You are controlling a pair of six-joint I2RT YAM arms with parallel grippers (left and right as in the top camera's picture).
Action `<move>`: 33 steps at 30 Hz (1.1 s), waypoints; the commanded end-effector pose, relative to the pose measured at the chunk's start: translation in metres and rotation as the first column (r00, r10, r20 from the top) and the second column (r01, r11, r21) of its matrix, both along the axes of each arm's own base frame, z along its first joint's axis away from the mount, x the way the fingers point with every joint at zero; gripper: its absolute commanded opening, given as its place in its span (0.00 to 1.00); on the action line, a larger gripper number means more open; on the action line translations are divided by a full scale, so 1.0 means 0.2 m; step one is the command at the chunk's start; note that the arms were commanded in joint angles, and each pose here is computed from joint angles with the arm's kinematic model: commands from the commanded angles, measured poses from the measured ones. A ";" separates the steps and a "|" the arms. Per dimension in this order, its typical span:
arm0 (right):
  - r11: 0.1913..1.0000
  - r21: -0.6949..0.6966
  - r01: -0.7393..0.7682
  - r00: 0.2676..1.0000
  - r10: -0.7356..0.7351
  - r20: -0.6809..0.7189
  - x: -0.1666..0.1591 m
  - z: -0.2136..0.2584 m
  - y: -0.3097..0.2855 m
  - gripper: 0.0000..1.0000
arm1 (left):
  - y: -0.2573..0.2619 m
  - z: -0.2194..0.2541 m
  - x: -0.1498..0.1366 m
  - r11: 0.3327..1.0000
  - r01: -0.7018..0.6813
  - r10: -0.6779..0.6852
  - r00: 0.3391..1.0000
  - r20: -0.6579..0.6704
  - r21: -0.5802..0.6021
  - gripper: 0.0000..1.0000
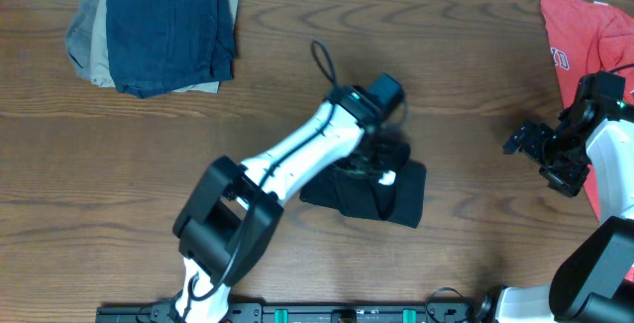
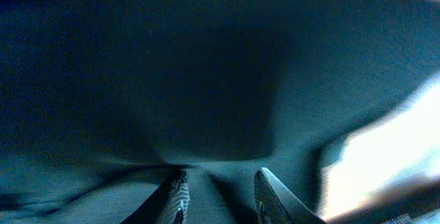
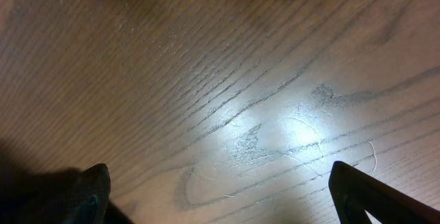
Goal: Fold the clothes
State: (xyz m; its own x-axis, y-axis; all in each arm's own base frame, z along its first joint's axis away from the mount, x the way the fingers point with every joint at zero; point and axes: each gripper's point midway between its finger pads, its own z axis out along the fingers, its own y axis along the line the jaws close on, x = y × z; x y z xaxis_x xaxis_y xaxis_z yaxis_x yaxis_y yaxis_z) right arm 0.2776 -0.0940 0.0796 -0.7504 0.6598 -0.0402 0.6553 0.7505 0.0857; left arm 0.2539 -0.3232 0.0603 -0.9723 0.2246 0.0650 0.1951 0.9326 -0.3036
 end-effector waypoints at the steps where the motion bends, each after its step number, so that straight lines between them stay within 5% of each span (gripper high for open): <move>1: 1.000 -0.007 0.016 1.000 -0.016 0.012 0.01 0.02 -0.01 0.99 | -0.10 0.03 -0.10 0.996 0.067 -0.068 0.998 -0.011 -0.050 0.34; 18: 1.000 -0.008 0.016 1.000 -0.016 0.013 0.01 0.02 -0.02 0.99 | -0.11 -0.05 -0.11 0.998 0.068 -0.068 0.997 0.024 -0.011 0.34; 26: 1.000 -0.007 0.016 1.000 -0.016 0.012 0.01 0.02 -0.01 0.99 | -0.10 -0.06 -0.09 0.997 0.069 -0.070 0.995 0.075 0.026 0.47; 29: 1.000 -0.008 0.016 1.000 -0.015 0.013 0.01 0.02 -0.02 0.99 | -0.13 -0.06 -0.10 0.996 0.083 -0.084 0.993 0.086 0.014 0.35; 31: 1.000 -0.007 0.016 1.000 -0.016 0.012 0.01 0.02 -0.01 0.99 | -0.15 -0.05 -0.11 0.996 0.091 -0.091 0.991 0.094 0.005 0.09; 33: 1.000 -0.008 0.016 1.000 -0.015 0.012 0.01 0.02 -0.01 0.99 | -0.17 -0.04 -0.11 0.996 0.095 -0.094 0.991 0.100 -0.005 0.06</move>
